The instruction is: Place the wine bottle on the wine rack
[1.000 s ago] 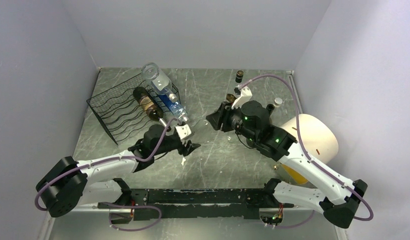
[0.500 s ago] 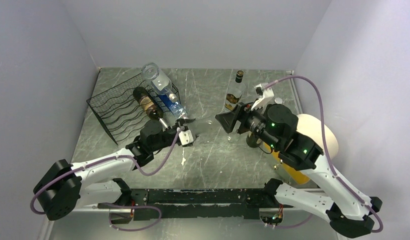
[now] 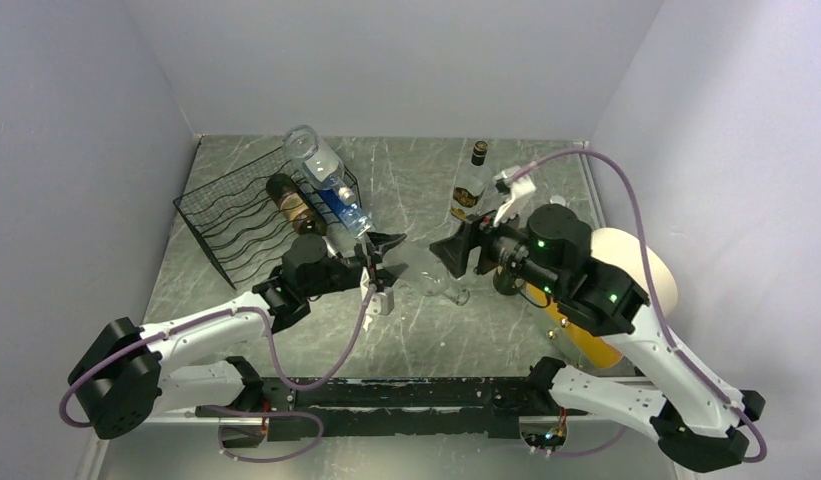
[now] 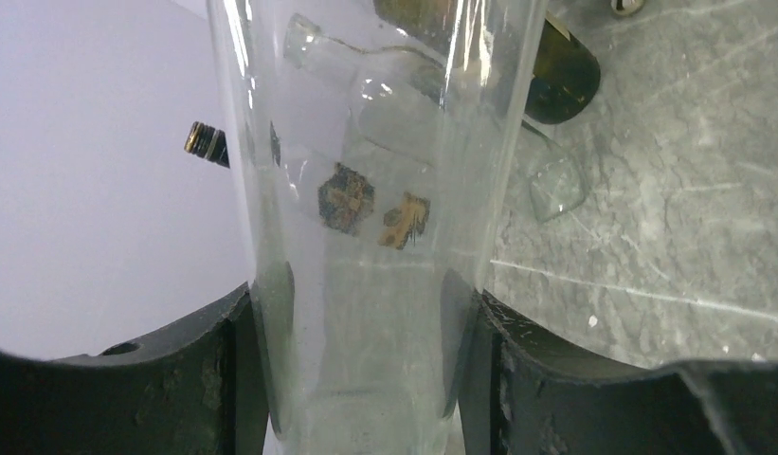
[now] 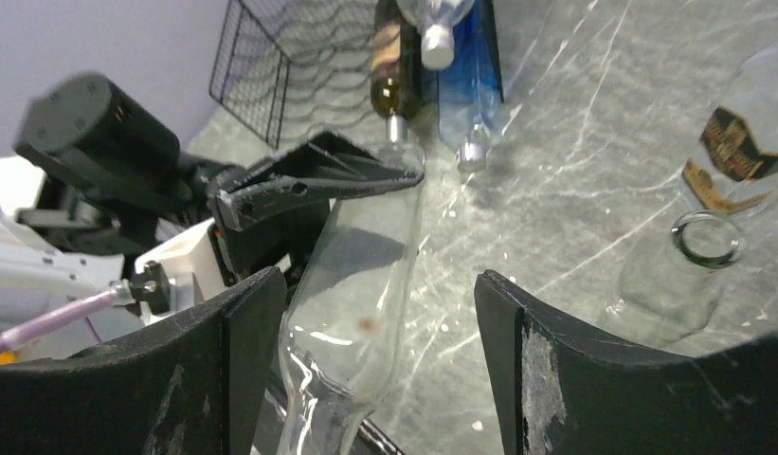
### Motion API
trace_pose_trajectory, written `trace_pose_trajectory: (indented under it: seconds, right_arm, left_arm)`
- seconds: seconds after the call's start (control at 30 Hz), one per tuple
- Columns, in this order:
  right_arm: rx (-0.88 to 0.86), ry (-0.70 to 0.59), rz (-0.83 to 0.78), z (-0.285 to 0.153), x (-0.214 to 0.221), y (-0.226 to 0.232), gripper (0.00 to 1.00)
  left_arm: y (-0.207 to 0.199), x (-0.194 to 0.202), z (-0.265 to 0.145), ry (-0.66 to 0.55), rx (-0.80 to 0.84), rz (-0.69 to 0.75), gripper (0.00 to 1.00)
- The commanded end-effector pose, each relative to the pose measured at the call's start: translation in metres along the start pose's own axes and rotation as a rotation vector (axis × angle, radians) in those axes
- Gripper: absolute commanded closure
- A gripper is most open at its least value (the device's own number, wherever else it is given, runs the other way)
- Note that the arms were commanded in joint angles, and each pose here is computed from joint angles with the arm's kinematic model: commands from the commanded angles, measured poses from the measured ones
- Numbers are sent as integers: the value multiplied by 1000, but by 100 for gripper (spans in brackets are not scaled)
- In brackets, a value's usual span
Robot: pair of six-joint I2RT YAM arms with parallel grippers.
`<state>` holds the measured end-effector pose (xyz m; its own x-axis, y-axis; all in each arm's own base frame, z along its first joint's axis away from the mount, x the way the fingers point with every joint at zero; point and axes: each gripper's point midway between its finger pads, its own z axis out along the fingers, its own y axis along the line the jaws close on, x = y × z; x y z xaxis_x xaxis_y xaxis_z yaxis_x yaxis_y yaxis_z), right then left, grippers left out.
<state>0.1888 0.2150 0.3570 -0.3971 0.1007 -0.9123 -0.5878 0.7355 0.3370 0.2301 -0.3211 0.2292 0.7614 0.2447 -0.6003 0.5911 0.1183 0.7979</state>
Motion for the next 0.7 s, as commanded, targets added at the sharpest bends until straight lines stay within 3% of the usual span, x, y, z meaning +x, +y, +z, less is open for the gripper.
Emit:
trace_pose_trajectory:
  seconds: [0.0, 0.3, 0.67]
  right_arm:
    - [-78, 160, -81, 6, 34, 8, 23]
    - [-126, 256, -89, 23, 63, 12, 21]
    - [-51, 441, -104, 33, 111, -9, 30]
  left_arm:
    - [35, -35, 2, -92, -20, 188, 93]
    - [33, -24, 6, -44, 20, 269, 93]
    - [30, -4, 11, 49, 58, 225, 93]
